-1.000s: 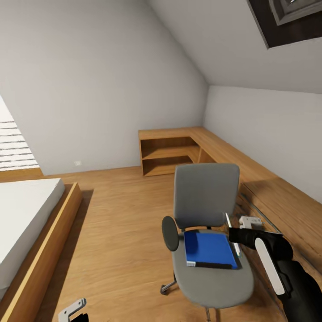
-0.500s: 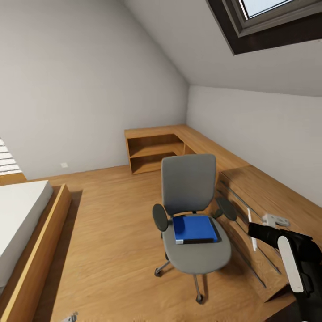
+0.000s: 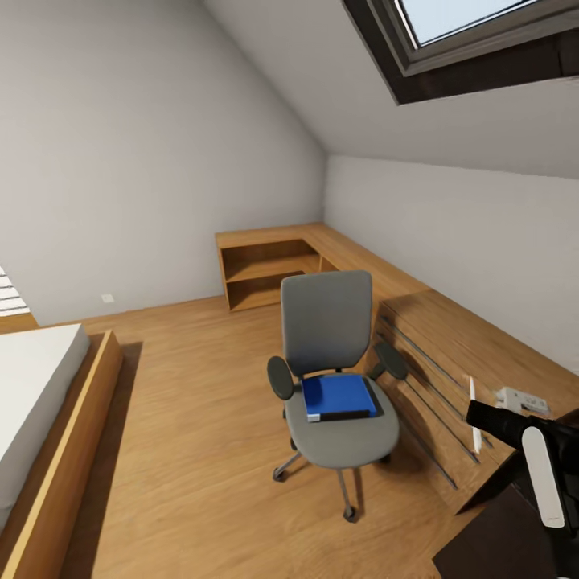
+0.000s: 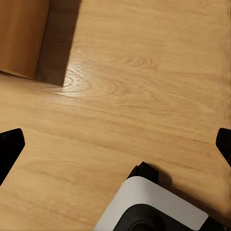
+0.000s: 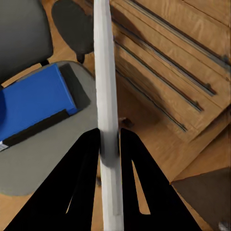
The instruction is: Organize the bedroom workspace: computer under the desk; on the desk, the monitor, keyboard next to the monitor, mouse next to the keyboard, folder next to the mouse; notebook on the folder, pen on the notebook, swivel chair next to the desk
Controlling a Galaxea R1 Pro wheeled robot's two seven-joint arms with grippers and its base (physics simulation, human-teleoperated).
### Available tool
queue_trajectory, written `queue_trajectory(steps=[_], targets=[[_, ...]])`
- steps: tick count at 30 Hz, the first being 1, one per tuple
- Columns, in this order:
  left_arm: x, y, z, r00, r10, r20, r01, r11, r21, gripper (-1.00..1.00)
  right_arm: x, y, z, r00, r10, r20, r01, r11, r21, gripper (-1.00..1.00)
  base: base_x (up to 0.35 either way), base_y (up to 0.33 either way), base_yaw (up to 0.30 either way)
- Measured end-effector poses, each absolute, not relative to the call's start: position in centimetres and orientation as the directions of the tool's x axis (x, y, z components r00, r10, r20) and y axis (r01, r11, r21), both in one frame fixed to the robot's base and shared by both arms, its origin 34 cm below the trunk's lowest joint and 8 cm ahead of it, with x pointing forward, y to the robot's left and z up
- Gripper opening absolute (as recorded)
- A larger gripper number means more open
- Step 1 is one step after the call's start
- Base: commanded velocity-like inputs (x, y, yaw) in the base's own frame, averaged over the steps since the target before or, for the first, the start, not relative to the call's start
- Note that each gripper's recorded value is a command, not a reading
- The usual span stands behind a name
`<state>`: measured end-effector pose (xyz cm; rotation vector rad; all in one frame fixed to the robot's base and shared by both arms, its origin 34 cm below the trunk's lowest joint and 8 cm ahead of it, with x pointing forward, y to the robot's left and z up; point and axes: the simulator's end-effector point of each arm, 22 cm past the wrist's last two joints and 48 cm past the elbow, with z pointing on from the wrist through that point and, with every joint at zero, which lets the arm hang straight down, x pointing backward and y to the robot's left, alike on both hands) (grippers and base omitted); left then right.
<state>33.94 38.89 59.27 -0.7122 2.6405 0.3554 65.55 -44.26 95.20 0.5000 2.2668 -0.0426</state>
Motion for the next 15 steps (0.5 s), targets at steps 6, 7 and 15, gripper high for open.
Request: queue_trajectory(steps=[6, 7, 15], targets=[[34.2, 38.7, 59.4, -0.792, -0.428, -0.436, -0.528, 0.839, 0.134, 1.00, 64.6, -46.8, 95.4, -0.579, 0.375, -0.724, 0.426, 0.896, 0.123, -1.00, 0.000, 0.000, -0.277], [34.2, 38.7, 59.4, -0.791, -0.429, -0.436, -0.528, 0.839, 0.134, 1.00, 64.6, -46.9, 95.4, -0.578, 0.376, -0.724, 0.430, 0.895, 0.122, -1.00, 0.000, 0.000, -0.283], [34.5, 38.9, 59.6, -0.782, -0.427, -0.455, -0.534, 0.835, 0.134, 1.00, 62.9, -49.8, 94.9, -0.582, 0.379, -0.720, 0.526, 0.850, 0.022, -1.00, 0.000, 0.000, -0.284]])
